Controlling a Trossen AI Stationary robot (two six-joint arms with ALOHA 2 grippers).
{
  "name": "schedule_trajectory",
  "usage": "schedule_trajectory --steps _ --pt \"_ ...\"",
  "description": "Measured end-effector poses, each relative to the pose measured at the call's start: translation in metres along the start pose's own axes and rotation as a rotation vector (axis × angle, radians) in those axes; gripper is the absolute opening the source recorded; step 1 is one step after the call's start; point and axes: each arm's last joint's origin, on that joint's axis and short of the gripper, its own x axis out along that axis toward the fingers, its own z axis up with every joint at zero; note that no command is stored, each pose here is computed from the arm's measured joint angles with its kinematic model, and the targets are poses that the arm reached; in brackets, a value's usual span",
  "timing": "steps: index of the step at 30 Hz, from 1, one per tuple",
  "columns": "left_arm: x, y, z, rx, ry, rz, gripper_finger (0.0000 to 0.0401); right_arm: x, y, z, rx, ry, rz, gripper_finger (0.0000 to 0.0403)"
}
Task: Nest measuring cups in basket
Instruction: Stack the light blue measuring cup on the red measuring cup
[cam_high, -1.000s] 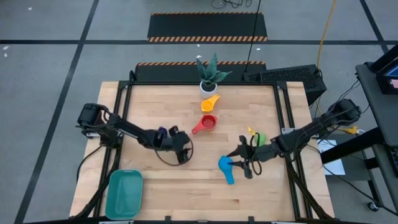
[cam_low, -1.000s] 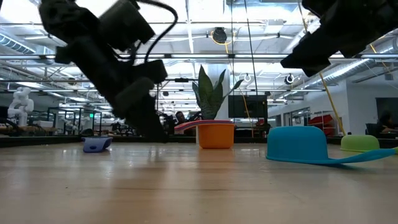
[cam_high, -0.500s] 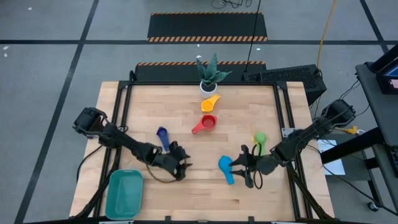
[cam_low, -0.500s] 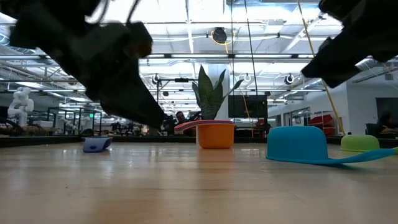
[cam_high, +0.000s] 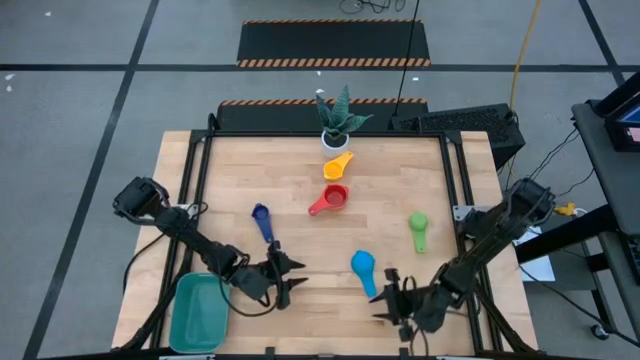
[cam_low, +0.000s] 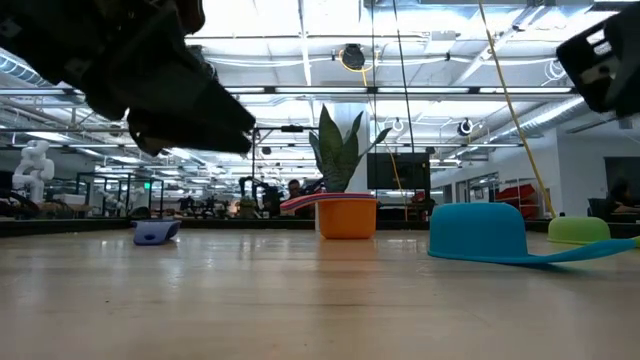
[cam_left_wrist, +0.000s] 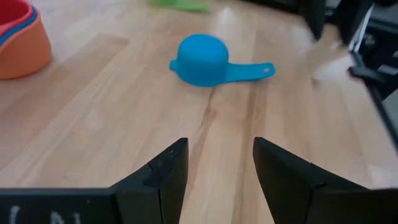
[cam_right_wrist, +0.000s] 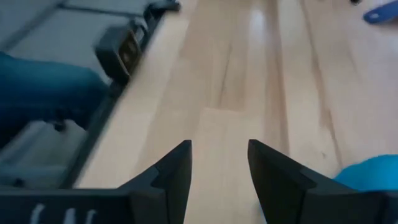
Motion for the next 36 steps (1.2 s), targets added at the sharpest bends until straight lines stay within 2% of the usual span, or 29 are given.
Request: schedule_trajectory --steps 8,13,23,33,36 --pt "-0.002 -0.005 0.004 -0.009 -0.044 -0.031 0.0182 0.022 0.011 -0.001 -0.095 0.165 -0.115 0.0162" --pt "-0.005 -0.009 0.001 -0.006 -0.043 -0.04 0.0182 0.024 0.01 -0.007 -0.104 0.263 -0.149 0.016" --pt "-0.005 -0.008 0.001 0.017 -0.053 -0.02 0.0182 0.031 -0.002 -0.008 -0.151 0.288 -0.213 0.0144" --pt "-0.004 -0.006 0.001 0.061 -0.051 -0.008 0.0182 0.043 -0.012 -0.014 -0.169 0.371 -0.186 0.012" --pt "-0.001 -0.003 0.003 0.076 -0.053 0.007 0.0182 0.044 -0.013 -0.015 -0.183 0.361 -0.226 0.0108"
